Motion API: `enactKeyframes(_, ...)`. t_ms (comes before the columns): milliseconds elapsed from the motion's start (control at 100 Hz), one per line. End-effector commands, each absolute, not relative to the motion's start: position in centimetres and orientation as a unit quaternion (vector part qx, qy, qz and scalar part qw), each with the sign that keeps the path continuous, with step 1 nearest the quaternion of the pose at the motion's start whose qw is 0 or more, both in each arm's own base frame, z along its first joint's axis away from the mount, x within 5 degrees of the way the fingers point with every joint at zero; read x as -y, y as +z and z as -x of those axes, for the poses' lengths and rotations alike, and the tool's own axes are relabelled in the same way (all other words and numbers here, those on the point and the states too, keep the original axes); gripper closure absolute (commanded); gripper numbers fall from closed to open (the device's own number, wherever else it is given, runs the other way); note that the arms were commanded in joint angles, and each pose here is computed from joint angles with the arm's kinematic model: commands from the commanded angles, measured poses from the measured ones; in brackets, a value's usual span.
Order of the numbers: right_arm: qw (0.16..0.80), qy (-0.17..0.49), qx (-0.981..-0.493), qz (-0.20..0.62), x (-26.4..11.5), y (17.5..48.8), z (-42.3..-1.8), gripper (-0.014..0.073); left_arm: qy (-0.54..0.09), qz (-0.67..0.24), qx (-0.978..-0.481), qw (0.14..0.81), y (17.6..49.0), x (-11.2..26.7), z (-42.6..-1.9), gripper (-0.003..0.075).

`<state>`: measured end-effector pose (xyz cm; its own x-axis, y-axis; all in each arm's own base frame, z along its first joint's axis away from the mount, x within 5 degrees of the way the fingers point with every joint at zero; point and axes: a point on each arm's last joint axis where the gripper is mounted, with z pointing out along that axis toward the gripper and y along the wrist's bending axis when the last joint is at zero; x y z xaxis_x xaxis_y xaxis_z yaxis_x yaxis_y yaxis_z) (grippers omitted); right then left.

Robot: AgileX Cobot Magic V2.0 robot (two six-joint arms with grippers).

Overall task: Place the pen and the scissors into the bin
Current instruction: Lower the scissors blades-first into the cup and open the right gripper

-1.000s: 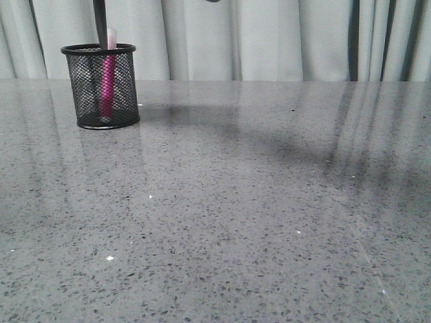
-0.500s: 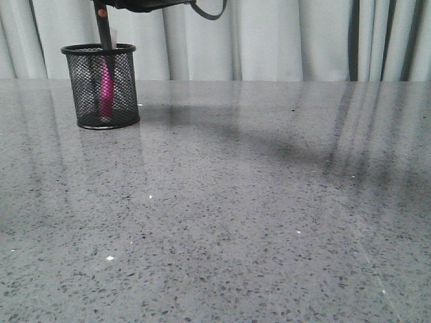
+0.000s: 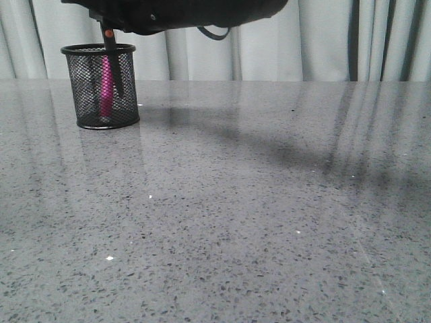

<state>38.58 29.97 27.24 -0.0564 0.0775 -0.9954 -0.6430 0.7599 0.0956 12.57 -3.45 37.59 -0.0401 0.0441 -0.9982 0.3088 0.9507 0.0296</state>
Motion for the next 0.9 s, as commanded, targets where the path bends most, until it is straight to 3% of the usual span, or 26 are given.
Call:
enactKeyframes(0,0.712,0.294,-0.607,0.196,-29.1,31.8,-37.9,0.0659,-0.094,-0.101,-0.691,0.709,39.0,3.1,-12.5,0.0742)
enactKeyframes(890,0.682,0.277,-0.644,0.206,-29.1,30.8,-38.1,0.0663,-0.095,-0.102,-0.692,0.708,38.9,3.1,-12.5,0.0742)
